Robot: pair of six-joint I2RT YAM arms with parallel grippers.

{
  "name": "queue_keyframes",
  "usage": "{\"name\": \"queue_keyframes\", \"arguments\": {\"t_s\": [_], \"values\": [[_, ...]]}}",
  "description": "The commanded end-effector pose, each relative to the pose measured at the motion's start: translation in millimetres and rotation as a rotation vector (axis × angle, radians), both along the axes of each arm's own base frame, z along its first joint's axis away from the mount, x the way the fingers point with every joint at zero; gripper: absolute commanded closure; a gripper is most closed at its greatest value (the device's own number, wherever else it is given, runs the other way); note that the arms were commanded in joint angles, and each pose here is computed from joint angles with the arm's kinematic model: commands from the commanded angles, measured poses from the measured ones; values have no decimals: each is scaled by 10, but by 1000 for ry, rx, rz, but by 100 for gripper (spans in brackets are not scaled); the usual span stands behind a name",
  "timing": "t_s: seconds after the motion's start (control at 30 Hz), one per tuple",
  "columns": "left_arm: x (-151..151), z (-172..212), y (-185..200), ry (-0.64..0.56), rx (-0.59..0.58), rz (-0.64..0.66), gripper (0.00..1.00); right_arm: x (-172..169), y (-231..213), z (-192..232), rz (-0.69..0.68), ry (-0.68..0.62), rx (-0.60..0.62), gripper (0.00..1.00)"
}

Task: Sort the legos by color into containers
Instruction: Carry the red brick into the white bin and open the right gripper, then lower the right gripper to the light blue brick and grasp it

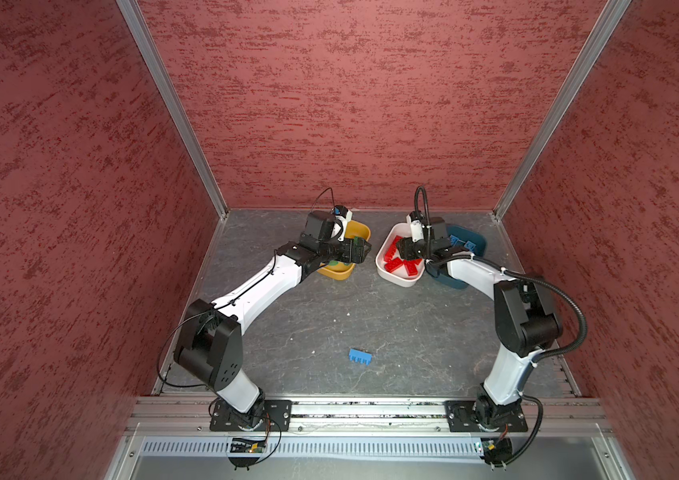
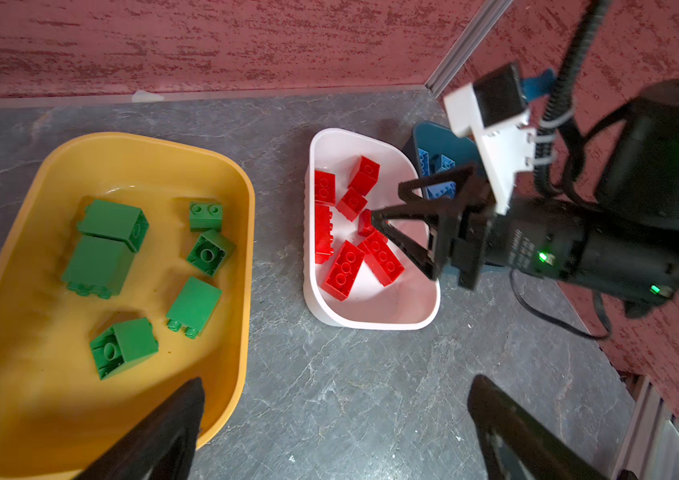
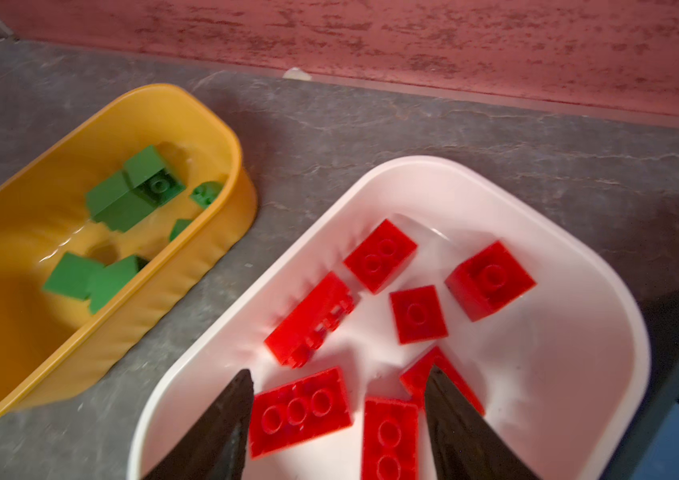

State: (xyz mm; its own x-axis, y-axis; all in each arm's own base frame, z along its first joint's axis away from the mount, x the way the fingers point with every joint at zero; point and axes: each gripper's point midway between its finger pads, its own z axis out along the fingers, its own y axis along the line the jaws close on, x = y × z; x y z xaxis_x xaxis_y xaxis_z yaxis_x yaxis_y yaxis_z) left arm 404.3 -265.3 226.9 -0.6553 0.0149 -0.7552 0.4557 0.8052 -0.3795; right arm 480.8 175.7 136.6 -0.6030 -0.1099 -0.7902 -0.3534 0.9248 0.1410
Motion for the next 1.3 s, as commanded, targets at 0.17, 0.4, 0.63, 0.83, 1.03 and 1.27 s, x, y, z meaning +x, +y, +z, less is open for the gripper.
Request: {"name": "queue_keyframes", "arguments": {"t_s": [0.17, 0.4, 0.63, 0.83, 1.03, 1.27], "values": [[160, 25, 599, -31, -23, 282, 1, -952, 794, 67, 395, -48, -92, 23], [114, -57, 1272, 1, -127, 536, 1, -2064, 1292, -213, 801, -5, -229, 21], [-37, -110, 1527, -2, -138, 610, 1, -2748, 1482, -249, 1035, 53, -269, 19], [-128, -176, 1560, 15, -137, 614, 1, -3147, 1564, -414, 1121, 114, -310, 17], [-204, -234, 1646, 24, -141, 646, 1, -3213, 1590, -618, 1141, 122, -392, 12], [-277, -289, 1707, 34, -138, 659, 1, -3317, 1564, -882, 1223, 160, -499, 12]]}}
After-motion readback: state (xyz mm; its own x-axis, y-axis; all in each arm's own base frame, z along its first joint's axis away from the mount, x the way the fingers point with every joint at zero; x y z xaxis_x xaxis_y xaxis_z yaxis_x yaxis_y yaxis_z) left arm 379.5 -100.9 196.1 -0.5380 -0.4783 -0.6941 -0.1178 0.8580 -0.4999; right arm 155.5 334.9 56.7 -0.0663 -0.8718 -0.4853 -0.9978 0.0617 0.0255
